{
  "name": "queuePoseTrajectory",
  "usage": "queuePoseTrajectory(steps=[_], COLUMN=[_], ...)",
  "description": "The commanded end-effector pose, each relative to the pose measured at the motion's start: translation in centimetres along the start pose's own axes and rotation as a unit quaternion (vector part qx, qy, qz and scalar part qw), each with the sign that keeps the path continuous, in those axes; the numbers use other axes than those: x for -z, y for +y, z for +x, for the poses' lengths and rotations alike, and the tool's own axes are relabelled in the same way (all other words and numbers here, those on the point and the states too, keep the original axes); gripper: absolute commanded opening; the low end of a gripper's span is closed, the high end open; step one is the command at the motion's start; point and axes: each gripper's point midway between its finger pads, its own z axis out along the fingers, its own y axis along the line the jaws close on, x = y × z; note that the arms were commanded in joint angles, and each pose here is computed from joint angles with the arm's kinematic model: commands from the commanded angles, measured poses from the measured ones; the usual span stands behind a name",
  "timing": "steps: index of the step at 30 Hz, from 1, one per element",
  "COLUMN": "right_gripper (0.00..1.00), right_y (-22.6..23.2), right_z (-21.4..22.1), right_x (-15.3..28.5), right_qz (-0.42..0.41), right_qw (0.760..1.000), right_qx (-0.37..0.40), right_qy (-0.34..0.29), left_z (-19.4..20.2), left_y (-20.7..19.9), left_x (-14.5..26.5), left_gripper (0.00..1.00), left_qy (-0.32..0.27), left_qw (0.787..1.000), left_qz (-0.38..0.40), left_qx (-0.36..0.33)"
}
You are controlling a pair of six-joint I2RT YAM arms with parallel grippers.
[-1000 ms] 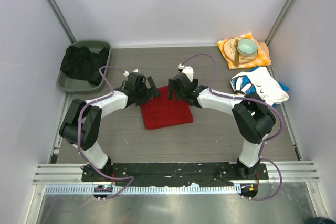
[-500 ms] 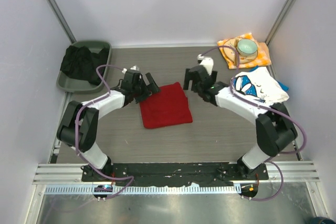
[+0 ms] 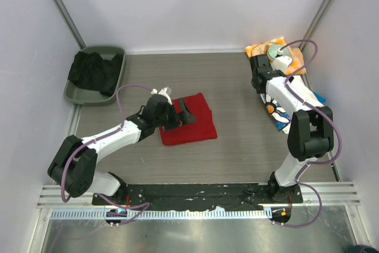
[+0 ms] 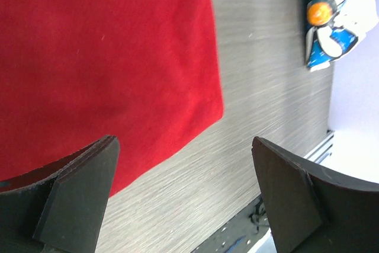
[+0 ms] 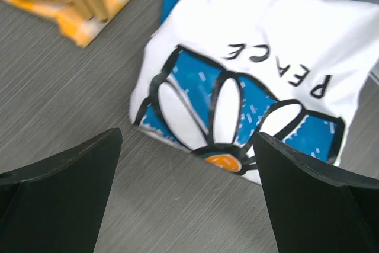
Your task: Fold and stack the t-shirts
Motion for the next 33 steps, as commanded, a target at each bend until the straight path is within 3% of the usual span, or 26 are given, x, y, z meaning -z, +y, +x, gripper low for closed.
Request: queuePoseTrajectory(steps=[1, 8, 18, 28, 33], right_gripper=[1.00, 1.00, 1.00, 1.00, 1.00], right_y=[-3.7, -5.3, -6.9, -7.2, -6.3], right_z=[-3.7, -2.4, 0.5, 4.8, 7.9], right_x=[-0.8, -4.2, -8.2, -11.2, -12.0], right_qz=[0.091, 0.139, 0.178, 0.187, 0.158], right_qw=[0.992, 0.980, 0.972, 0.974, 0.972], right_qx=[-0.087, -0.141, -0.148, -0.066, -0.009], right_qy=[-0.031, 0.014, 0.050, 0.111, 0.172], left_z=[2.3, 6.5, 8.0, 8.9, 9.4], left_y=[1.2, 2.8, 3.6, 4.4, 4.8], left_x=[0.2, -1.1, -1.7, -1.9, -2.1], left_gripper=[1.00, 1.00, 1.00, 1.00, 1.00], left_qy=[0.013, 0.069, 0.094, 0.111, 0.121], left_qw=[1.000, 0.997, 0.996, 0.994, 0.993], left_qz=[0.000, 0.008, 0.009, 0.003, -0.001], left_qx=[0.004, 0.017, 0.004, 0.001, 0.003])
